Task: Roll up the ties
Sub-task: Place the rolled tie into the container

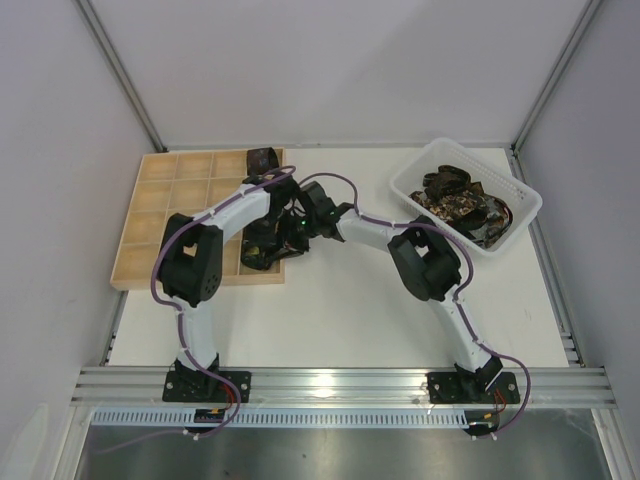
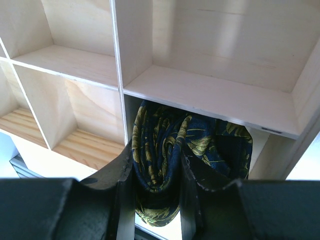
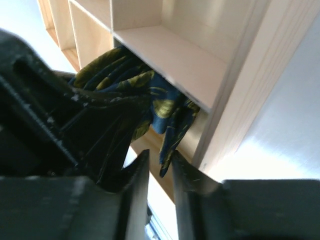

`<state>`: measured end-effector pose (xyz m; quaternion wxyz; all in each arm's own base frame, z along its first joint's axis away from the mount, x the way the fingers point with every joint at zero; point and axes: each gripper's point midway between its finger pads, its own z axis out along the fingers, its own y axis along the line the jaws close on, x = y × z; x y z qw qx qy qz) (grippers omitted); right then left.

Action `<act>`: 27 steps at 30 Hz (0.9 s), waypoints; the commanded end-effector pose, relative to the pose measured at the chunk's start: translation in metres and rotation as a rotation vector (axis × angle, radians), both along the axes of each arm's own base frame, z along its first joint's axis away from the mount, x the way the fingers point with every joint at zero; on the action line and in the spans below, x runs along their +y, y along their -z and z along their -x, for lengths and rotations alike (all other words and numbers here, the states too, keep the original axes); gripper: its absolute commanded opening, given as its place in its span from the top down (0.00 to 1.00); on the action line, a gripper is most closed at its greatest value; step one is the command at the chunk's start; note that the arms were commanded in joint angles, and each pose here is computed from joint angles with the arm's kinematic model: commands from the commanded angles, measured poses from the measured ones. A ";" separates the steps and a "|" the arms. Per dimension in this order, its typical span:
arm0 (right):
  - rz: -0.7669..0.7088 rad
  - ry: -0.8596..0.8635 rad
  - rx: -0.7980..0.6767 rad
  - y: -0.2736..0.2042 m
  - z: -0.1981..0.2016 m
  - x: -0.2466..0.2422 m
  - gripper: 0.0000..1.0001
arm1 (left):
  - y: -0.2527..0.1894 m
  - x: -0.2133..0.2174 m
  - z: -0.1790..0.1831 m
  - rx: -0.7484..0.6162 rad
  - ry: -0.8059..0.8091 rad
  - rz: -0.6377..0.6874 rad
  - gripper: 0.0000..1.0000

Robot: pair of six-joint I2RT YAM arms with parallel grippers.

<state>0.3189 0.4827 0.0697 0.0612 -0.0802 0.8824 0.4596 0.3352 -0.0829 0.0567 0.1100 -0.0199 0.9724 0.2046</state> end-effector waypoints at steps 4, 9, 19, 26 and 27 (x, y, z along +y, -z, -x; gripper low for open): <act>-0.025 -0.002 -0.079 -0.041 -0.009 -0.006 0.60 | 0.022 0.012 0.027 0.136 0.060 -0.160 0.99; 0.064 0.111 -0.068 -0.047 -0.022 -0.048 0.58 | 0.022 0.006 0.028 0.159 0.073 -0.188 1.00; 0.108 0.303 -0.040 -0.058 -0.039 -0.143 0.59 | 0.027 -0.019 0.035 0.181 0.086 -0.096 0.88; 0.125 0.321 -0.078 -0.064 -0.033 -0.175 0.59 | 0.021 -0.030 0.037 0.136 0.074 0.000 0.67; 0.131 0.319 -0.074 -0.062 -0.031 -0.177 0.59 | 0.022 -0.034 0.037 0.133 0.074 0.024 0.63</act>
